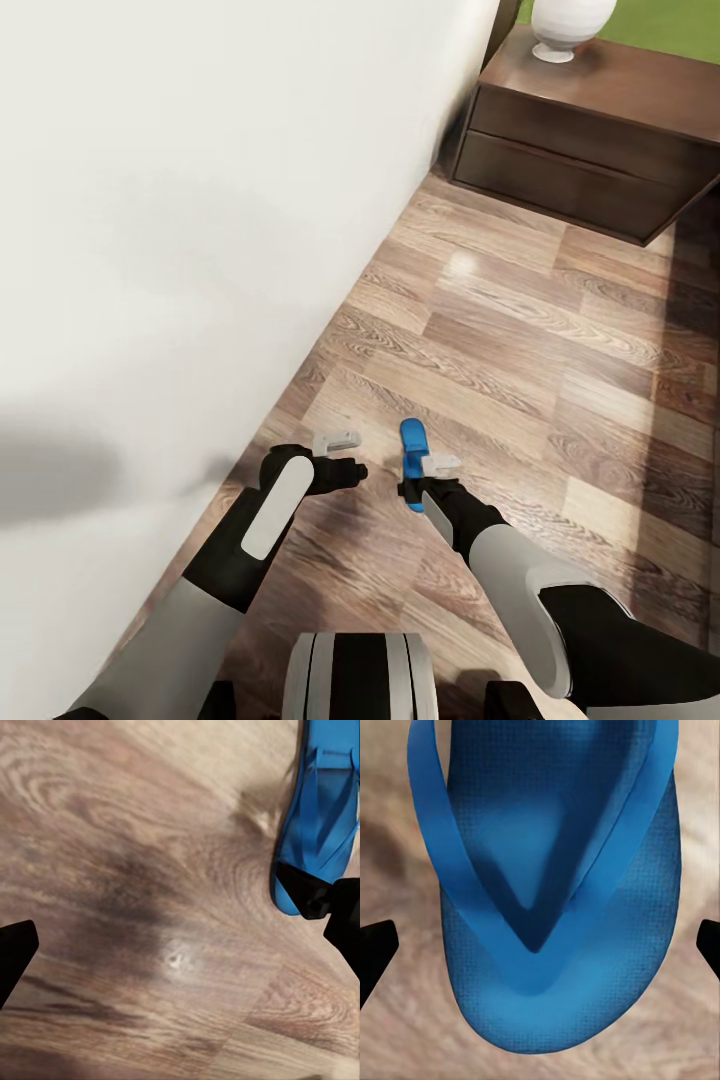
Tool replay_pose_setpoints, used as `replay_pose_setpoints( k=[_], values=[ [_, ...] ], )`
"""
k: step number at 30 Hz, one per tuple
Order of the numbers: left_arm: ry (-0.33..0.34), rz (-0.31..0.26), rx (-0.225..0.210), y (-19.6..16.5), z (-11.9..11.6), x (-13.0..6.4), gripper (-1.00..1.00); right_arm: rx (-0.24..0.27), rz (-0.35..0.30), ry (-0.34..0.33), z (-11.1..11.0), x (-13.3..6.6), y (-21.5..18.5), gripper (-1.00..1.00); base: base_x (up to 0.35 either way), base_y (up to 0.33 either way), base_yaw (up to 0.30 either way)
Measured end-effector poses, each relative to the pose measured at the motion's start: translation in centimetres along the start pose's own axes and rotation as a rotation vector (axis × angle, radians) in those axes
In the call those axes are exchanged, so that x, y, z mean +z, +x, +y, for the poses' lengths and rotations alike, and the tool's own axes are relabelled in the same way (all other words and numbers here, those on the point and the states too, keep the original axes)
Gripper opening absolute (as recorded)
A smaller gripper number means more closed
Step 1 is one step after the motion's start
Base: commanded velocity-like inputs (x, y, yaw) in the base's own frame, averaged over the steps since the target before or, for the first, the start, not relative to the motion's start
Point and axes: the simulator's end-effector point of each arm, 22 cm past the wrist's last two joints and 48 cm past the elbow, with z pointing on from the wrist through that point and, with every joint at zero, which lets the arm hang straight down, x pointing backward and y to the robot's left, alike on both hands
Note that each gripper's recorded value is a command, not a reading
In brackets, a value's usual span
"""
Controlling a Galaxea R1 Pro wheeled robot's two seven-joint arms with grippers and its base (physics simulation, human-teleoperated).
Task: In the bedroom, move the book from the bed onto either nightstand, and place the two sandals side by side next to the bed.
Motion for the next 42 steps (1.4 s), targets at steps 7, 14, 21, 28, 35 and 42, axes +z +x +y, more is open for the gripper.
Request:
replay_pose_setpoints(
  k=[7,14,21,28,35,42],
  values=[
    [0.002,0.002,-0.001,0.09,-0.01,0.15,1.00,0.000,0.004,0.000,0.01,0.18,0.22,1.00,0.000,0.000,0.000],
    [0.003,0.002,-0.002,0.07,-0.04,0.13,1.00,0.000,0.004,0.000,0.01,0.18,0.22,1.00,0.000,0.000,0.000],
    [0.005,0.003,-0.003,0.09,-0.08,0.13,1.00,0.001,0.005,0.000,0.00,0.18,0.25,1.00,0.000,0.000,0.000],
    [0.003,0.019,-0.008,0.66,0.26,0.95,1.00,0.001,0.022,0.000,0.00,0.90,1.13,1.00,0.000,0.000,0.000],
    [0.004,0.019,-0.009,0.69,0.25,0.94,1.00,0.003,0.023,0.000,0.02,0.89,1.14,-1.00,0.000,0.000,0.000],
    [0.006,0.019,-0.009,0.70,0.17,0.90,1.00,-0.010,0.021,0.008,-0.19,0.84,1.04,-1.00,0.000,0.000,0.000]
  ],
)
